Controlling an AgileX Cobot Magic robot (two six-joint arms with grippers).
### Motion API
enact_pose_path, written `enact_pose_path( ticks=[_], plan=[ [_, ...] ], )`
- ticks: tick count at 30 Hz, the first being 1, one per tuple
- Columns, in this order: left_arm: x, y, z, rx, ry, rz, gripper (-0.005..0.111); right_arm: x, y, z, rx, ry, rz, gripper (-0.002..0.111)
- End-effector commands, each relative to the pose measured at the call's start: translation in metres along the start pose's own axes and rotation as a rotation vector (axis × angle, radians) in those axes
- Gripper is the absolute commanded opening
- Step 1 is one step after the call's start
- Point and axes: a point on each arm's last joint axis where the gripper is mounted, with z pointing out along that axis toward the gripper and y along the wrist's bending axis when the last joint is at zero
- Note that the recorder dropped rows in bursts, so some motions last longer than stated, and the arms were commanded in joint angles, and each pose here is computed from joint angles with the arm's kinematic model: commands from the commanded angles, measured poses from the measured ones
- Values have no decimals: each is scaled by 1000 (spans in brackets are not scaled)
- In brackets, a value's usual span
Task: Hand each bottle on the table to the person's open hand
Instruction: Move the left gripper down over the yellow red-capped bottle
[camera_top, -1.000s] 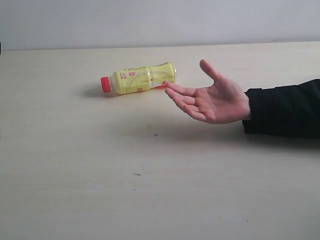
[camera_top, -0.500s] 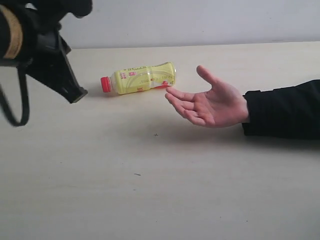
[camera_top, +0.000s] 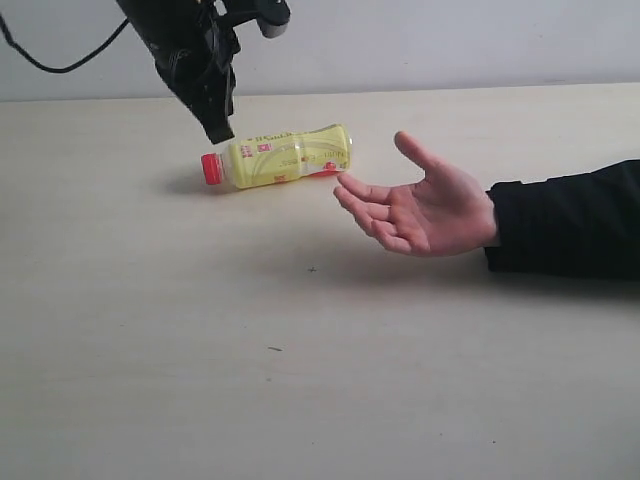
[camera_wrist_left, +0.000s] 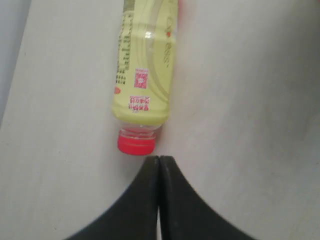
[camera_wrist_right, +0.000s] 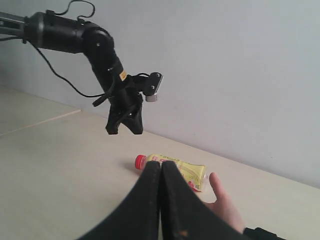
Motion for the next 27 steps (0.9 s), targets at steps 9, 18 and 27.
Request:
enact_pose_path(
  ticks=[9, 18, 27],
  plan=[
    [-35, 45, 73, 137, -73, 128, 0, 1, 0, 1, 2, -8, 2, 0],
    [-37, 48, 73, 108, -89, 44, 9, 1, 0, 1, 2, -8, 2, 0],
    [-42, 41, 78, 80, -46, 6, 80, 1, 0, 1, 2, -8, 2, 0]
  ],
)
